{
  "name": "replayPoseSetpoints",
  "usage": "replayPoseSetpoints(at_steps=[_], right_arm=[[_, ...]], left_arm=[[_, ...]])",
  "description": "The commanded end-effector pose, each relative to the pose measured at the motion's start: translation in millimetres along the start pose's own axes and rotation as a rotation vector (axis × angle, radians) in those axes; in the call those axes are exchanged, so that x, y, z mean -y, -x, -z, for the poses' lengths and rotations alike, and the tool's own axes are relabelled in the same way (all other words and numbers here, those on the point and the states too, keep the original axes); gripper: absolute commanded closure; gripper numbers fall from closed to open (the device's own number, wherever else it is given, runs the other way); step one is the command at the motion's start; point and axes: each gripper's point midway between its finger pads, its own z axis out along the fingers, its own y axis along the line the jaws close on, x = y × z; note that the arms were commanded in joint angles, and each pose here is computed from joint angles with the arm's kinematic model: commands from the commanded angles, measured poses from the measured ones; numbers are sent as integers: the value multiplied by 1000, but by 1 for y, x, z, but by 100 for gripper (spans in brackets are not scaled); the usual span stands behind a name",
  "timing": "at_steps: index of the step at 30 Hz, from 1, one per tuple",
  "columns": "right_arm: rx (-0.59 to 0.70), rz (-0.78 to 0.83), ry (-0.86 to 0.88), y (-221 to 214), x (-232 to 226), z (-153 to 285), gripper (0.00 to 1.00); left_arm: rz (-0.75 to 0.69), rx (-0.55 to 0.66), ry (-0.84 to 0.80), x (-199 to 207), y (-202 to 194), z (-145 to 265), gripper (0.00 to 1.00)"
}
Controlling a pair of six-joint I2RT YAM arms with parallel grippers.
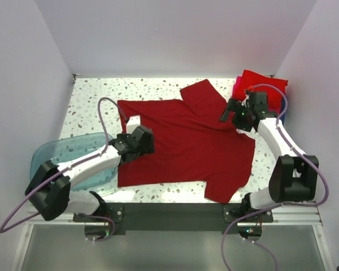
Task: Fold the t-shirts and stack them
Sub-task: Flatten the tshirt out
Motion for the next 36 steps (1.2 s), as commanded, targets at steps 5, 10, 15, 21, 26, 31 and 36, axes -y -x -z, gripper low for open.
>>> replayPoseSetpoints(at_steps=[5, 10, 15, 21, 26, 31, 36], right_arm=[[22, 34, 37, -13, -7, 42, 1], [69, 32, 54, -11, -13, 65, 1], [88, 40, 62, -13, -16, 81, 1], [94, 45, 59, -18, -14, 88, 1], [92, 48, 56, -21, -13, 91, 1], [95, 51, 56, -20, -14, 94, 2], [100, 52, 59, -20, -15, 96, 1]], left_arm=[[138, -10, 108, -56, -33, 34, 0], [150, -51, 42, -57, -52, 40, 0], [123, -54, -11, -46, -59, 48, 0], [91, -83, 38, -50, -74, 60, 0], [111, -111, 115, -65, -90, 71, 0], [74, -130, 113, -66, -99, 76, 0], [59, -101, 101, -63, -98, 70, 0]])
